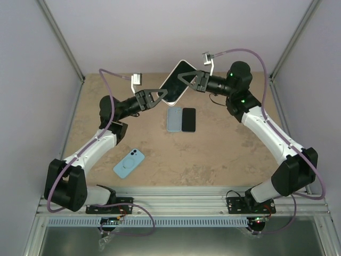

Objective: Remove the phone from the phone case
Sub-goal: Remove the phone case from the phone.

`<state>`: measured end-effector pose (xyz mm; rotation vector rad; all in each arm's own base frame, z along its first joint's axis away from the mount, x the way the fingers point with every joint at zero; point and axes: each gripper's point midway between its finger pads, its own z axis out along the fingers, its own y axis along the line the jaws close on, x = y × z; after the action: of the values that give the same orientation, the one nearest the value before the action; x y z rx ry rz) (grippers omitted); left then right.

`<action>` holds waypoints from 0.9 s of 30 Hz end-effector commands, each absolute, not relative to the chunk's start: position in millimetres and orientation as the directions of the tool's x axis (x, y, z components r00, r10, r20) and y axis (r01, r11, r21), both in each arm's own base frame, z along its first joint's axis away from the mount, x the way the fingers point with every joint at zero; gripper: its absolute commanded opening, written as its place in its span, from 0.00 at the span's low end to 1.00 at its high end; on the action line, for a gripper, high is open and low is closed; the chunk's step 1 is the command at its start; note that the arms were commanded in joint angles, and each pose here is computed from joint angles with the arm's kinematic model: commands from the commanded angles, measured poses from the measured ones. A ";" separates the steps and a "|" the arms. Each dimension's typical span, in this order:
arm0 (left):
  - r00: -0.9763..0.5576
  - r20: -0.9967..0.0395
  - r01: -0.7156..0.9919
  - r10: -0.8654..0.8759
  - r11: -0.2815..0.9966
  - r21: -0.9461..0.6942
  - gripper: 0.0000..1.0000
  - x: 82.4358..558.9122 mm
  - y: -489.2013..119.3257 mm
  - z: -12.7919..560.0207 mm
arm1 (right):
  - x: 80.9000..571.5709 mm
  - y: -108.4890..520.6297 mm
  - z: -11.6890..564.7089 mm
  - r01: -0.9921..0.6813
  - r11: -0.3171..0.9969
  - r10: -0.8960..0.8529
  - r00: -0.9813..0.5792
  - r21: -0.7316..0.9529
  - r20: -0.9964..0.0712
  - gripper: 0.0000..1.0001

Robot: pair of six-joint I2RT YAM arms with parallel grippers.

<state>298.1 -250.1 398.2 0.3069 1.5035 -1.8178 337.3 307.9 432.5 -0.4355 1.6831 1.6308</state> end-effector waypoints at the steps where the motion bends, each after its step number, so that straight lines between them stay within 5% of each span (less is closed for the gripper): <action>1: -0.644 -0.641 0.706 -0.418 -0.001 -0.708 0.00 300.2 -248.0 400.5 | 338.1 303.1 444.0 -0.702 0.142 0.273 -0.650 0.698 -0.709 0.06; 5: -0.646 -0.649 0.704 -0.403 0.014 -0.710 0.01 301.0 -249.5 395.8 | 334.8 300.0 446.1 -0.709 0.130 0.274 -0.646 0.693 -0.712 0.01; 9: -0.640 -0.686 0.716 -0.347 0.054 -0.696 0.31 301.2 -252.8 389.0 | 333.8 289.2 446.4 -0.719 0.125 0.282 -0.635 0.683 -0.720 0.01; 16: -0.620 -0.768 0.762 -0.160 0.109 -0.638 0.62 296.9 -251.8 368.7 | 340.1 254.7 438.1 -0.739 0.138 0.279 -0.610 0.660 -0.742 0.01; 27: -0.568 -0.820 0.814 0.064 0.187 -0.550 0.69 279.6 -245.9 317.6 | 304.3 256.6 389.0 -0.832 0.025 0.047 -0.553 0.555 -0.832 0.01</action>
<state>296.9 -249.9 334.7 0.7050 1.7679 -1.4995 337.7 256.2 382.4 -0.5766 1.7297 1.6161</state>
